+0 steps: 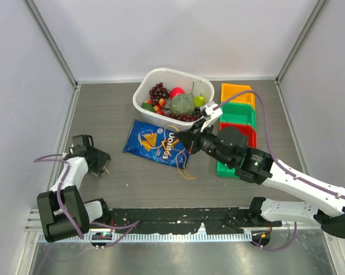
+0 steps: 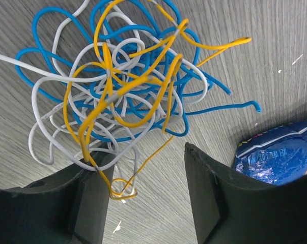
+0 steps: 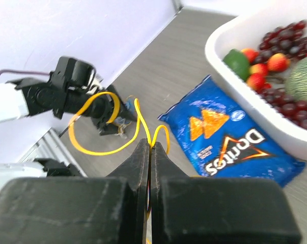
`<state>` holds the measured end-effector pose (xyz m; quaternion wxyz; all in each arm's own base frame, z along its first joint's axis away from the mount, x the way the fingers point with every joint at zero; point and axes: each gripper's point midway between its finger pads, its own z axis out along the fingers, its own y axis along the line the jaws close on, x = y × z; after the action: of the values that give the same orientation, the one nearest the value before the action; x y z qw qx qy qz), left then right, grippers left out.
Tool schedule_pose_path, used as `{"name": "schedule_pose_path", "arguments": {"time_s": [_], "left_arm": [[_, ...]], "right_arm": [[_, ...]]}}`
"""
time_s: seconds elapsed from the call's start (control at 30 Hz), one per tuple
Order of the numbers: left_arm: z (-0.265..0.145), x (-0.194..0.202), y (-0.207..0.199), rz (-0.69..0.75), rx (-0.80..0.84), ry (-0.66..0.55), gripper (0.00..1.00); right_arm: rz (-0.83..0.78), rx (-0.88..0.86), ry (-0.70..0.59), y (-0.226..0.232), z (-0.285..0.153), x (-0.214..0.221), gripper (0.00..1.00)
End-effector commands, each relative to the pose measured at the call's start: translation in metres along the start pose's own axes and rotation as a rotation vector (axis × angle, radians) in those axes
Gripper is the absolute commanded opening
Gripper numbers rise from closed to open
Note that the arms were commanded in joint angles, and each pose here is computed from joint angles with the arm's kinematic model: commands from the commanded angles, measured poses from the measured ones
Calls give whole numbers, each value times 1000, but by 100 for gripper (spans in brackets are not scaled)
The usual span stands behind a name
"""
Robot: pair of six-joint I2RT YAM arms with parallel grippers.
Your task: Untangle the cables
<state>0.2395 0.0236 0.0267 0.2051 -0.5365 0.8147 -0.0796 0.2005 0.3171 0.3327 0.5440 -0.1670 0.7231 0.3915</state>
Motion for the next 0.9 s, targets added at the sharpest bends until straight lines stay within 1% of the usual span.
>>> {"name": "schedule_pose_path", "arguments": {"time_s": [0.0,0.13,0.17,0.23,0.37,0.43,0.53,0.63,0.77,0.87], "left_arm": [[-10,-6,-11,16,67,-29,63],[-28,-5,-35,46,211,-29,75],[-34,-4,-43,56,254,-22,78],[-44,-1,-52,74,306,-5,80],[-58,1,-62,125,353,18,81],[-64,1,-67,161,381,19,81],[-76,6,-77,210,464,30,82],[-86,8,-85,233,529,22,84],[-92,8,-93,245,571,22,85],[-98,10,-97,266,592,29,87]], "right_arm": [[-44,184,-96,-30,-21,-48,1],[-54,324,-117,-64,-37,-68,1],[-46,359,-145,-73,-43,-79,1],[-36,422,-173,-92,-55,-92,1],[-23,521,-173,-119,-73,-101,1],[-35,557,-156,-126,-84,-98,1],[-62,599,-133,-135,-105,-87,1],[-77,700,-136,-154,-123,-79,1],[-59,763,-107,-171,-121,-69,1],[-38,771,-93,-176,-112,-71,1]]}}
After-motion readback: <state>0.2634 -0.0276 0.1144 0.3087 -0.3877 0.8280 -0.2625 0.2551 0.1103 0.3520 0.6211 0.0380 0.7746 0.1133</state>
